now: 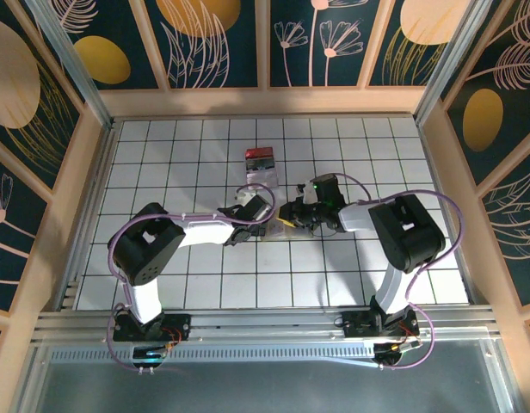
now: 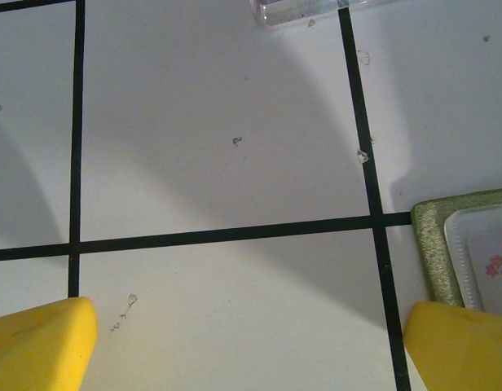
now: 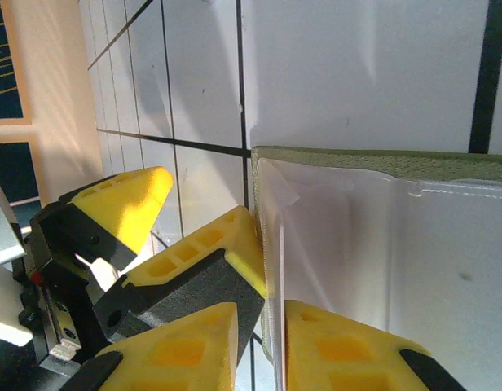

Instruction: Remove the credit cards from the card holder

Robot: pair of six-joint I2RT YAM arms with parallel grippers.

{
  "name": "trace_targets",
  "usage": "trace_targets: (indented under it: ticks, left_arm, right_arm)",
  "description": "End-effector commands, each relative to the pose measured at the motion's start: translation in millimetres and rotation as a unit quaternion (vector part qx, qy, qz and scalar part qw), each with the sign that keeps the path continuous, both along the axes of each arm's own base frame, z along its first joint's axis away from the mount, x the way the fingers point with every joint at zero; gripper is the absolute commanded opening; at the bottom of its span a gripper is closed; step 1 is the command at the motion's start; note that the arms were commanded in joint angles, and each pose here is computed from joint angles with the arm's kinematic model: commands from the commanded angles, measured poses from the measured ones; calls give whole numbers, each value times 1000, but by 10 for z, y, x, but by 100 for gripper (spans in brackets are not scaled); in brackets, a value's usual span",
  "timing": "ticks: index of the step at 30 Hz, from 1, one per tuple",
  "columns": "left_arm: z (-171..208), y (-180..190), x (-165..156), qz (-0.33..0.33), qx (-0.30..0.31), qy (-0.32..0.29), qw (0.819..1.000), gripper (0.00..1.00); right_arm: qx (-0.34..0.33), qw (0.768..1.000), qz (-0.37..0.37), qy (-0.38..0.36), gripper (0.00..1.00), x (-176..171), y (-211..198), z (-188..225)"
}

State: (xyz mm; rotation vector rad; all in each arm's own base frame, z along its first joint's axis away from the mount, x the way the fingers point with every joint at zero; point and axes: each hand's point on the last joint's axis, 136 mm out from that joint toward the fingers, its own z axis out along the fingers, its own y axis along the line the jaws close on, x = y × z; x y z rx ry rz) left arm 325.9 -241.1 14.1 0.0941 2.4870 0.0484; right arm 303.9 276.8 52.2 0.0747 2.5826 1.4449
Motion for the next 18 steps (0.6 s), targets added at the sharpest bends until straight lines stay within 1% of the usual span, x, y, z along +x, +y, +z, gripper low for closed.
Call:
trace_targets:
  ticks: [1,14,18]
  left_arm:
    - [-350,127,-127,4,35,45,998,99]
    - [-379,141,-139,5,39,48,998,99]
    - [-384,151,-138,6,41,48,998,99]
  right_arm:
    - [22,1000,5,-21,21,17,9,188]
    - [16,1000,-11,-11,20,24,-124,119]
    - [18,1000,-12,-12,17,29,-128,128]
